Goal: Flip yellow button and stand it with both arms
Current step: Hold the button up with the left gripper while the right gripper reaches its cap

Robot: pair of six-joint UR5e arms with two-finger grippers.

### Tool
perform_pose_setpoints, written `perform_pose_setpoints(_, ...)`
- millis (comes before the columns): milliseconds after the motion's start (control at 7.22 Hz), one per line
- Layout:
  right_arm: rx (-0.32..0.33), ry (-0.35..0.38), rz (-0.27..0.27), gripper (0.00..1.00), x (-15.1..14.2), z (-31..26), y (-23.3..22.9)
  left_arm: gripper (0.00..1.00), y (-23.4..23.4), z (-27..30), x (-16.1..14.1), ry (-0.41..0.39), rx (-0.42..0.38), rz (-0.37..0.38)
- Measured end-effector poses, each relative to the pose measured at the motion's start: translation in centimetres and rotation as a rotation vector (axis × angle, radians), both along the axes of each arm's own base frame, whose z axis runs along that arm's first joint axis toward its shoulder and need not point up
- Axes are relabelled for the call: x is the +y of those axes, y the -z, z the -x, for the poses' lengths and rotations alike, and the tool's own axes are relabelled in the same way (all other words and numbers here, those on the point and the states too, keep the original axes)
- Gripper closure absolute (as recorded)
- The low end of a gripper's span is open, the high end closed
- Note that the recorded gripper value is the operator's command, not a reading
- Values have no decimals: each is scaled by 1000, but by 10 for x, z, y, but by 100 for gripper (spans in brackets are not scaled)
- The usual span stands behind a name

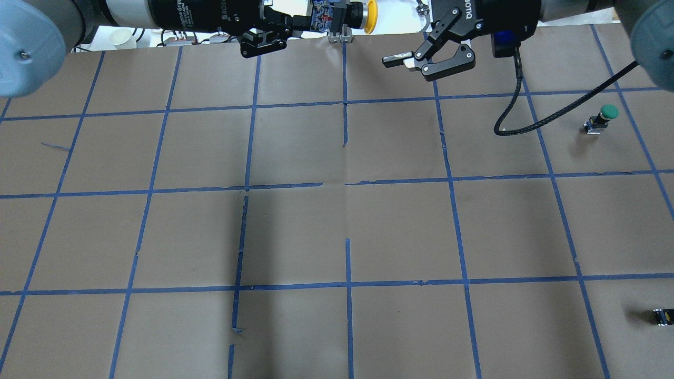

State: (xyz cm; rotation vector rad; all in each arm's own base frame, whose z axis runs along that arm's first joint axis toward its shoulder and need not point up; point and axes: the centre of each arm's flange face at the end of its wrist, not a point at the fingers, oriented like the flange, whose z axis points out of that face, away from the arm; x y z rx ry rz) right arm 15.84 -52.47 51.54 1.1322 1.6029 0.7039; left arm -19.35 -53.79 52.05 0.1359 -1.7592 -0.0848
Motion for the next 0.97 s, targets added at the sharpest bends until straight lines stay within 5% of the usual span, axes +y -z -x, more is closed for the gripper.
perform_pose_setpoints(692, -58, -8, 6, 5, -10, -11, 5, 98, -1, -1, 0, -1, -5, 19)
perform_pose_setpoints(969, -58, -16, -12, 17, -8, -19, 5, 98, -1, -1, 0, 0, -7, 18)
